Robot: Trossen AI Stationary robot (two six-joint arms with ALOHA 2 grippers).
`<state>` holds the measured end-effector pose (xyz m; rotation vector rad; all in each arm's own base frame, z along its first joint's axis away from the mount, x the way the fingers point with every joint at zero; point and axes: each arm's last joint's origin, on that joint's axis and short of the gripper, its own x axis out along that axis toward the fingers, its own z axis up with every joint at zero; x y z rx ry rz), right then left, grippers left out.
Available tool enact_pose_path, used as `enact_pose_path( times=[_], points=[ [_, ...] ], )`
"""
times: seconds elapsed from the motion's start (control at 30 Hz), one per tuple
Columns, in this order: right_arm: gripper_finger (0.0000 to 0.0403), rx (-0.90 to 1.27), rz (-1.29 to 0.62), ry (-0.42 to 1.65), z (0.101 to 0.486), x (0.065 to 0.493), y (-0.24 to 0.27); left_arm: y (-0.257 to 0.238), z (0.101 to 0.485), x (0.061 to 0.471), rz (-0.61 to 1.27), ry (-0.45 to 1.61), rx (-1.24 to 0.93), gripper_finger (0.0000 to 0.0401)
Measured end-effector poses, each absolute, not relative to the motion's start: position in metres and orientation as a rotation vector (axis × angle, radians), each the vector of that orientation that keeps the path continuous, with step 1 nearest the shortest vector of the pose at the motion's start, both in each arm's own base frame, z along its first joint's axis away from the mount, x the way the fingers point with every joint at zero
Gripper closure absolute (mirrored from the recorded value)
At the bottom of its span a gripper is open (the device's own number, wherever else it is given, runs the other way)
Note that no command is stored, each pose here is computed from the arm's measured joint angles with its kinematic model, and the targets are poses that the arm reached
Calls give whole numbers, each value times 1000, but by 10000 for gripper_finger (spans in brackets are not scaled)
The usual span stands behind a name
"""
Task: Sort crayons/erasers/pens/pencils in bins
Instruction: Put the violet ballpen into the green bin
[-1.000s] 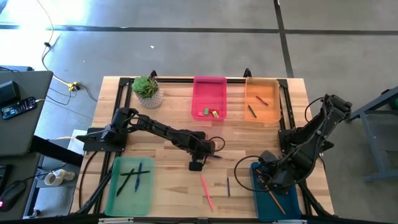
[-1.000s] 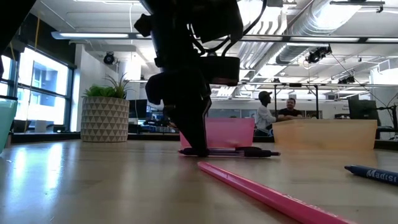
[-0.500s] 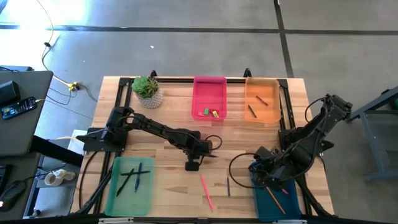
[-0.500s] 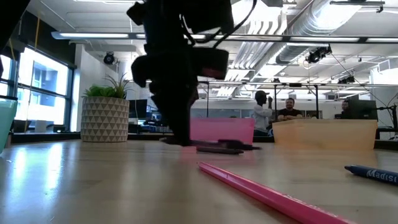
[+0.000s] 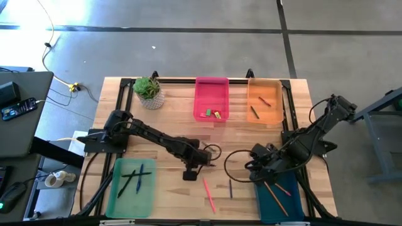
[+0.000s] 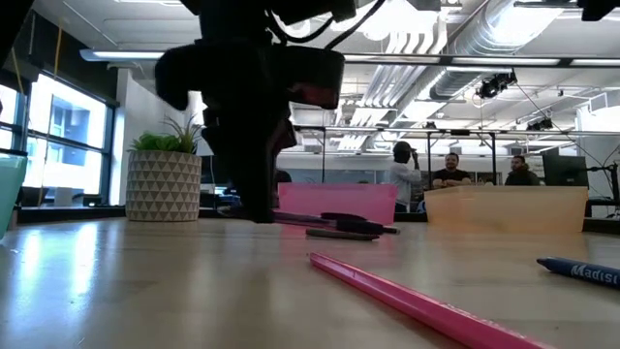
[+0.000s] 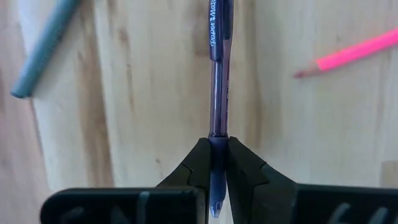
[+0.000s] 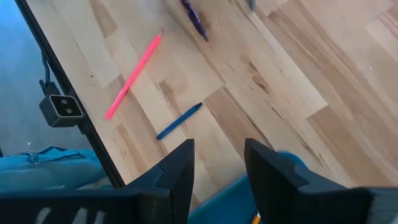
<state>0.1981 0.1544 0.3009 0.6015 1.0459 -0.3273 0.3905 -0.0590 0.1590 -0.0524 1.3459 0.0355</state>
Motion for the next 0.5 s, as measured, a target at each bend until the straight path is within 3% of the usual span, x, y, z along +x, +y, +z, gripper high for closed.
enact_pose_path(
  times=[0.3, 0.5],
  points=[
    [270, 564, -303, 1045, 301, 203, 149, -73, 189, 375, 45, 1304, -66, 391],
    [270, 554, -285, 1034, 303, 206, 145, -70, 208, 336, 122, 1275, -149, 392]
  ],
)
